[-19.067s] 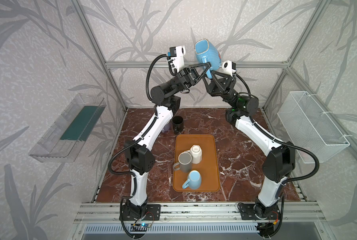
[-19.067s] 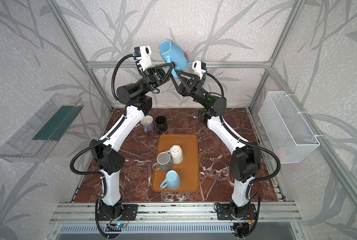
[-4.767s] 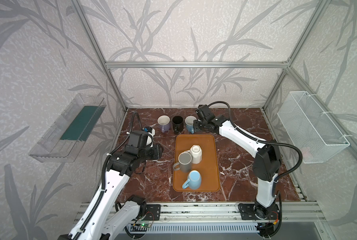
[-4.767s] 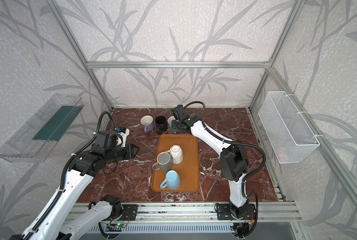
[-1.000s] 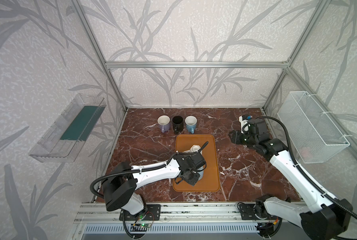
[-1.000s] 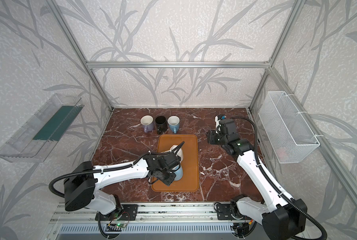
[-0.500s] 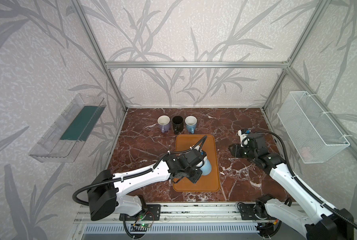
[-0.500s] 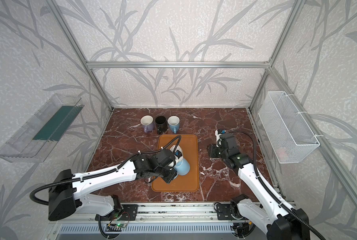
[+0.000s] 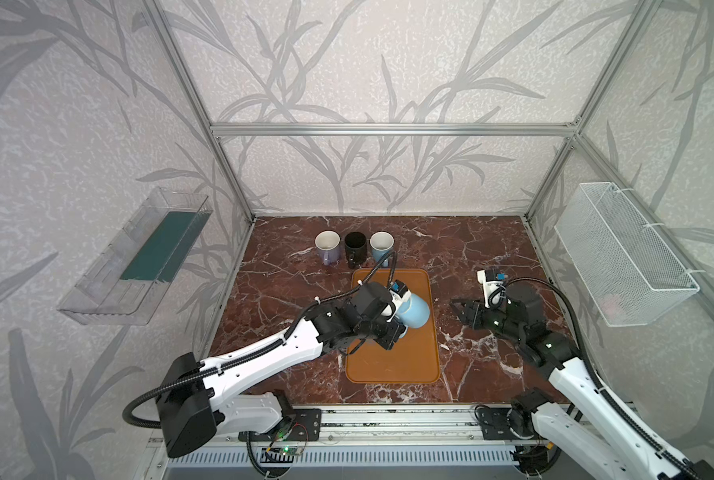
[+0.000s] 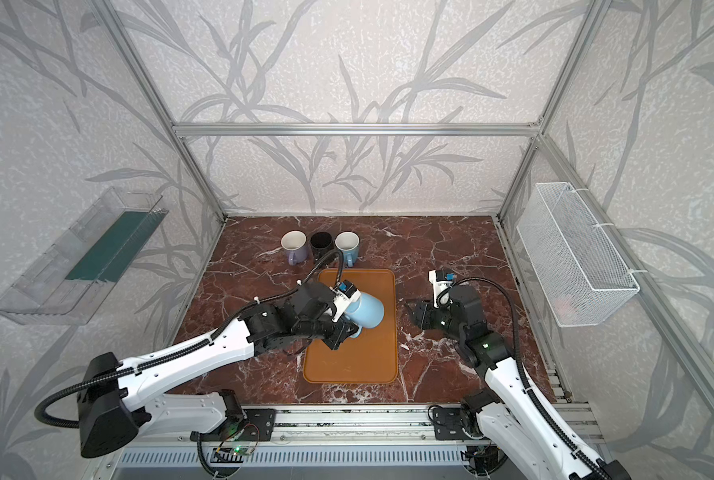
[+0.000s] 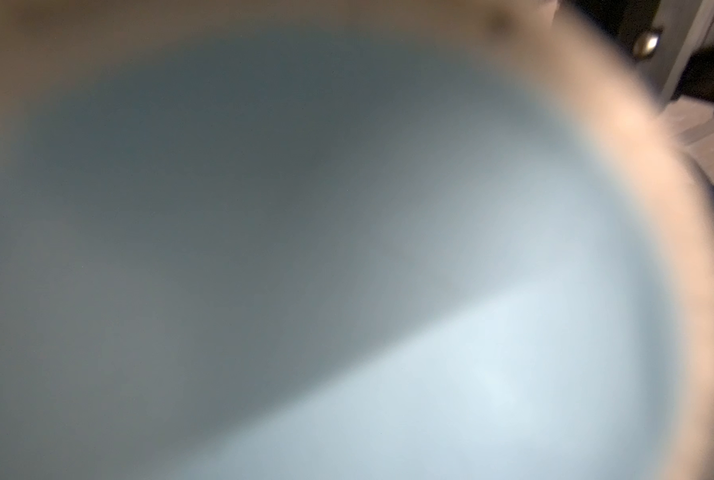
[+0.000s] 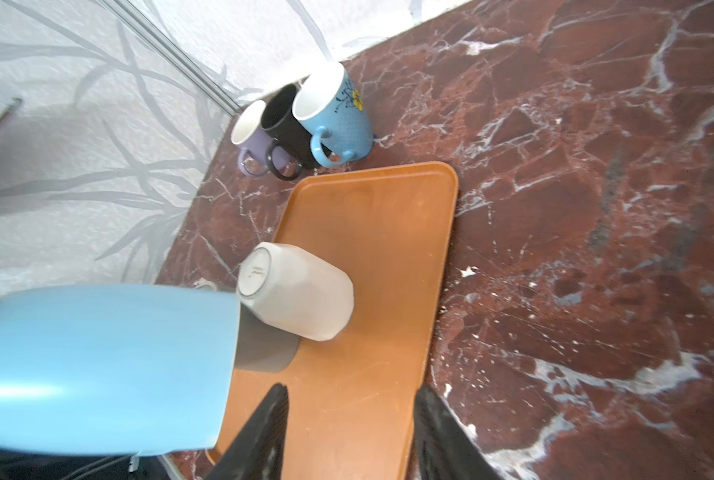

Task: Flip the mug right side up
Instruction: 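Lift and tilt the light blue mug while the right gripper approaches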

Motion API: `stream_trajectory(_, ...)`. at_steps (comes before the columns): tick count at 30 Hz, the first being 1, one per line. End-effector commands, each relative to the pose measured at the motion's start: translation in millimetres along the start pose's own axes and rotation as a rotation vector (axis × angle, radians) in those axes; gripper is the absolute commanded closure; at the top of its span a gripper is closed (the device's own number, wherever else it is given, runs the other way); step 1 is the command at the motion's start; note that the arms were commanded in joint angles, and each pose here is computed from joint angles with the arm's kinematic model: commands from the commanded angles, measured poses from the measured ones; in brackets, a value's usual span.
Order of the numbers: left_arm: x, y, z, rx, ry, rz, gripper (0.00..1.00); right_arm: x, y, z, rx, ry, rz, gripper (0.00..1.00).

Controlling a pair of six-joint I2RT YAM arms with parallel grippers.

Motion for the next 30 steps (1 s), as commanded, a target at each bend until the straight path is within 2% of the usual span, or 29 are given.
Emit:
stream_trajectory(1, -53, -11, -37, 0.086, -0.233, 0.03, 1.0, -5, 25, -2, -0.157, -0.028, 0.019, 0.5)
stream_trajectory(16, -107, -7, -84, 0.154, -0.414, 0.003, 1.0, -17, 83, 1, -0.485, -0.06, 0.084, 0.47)
stream_trajectory(30, -137, -16, -116, 0.302, -0.553, -0.013, 1.0, -37, 142, -10, -0.683, -0.082, 0.065, 0.37)
Point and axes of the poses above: each gripper's point midway between its finger pads, its own z axis out along the fingers, its own y axis along the line the jaws close on, x = y × z, the point moved 2 cm from there along -z, back along the fingers, and after that the axes turned 6 degrees about z, right-handed, at the moved point
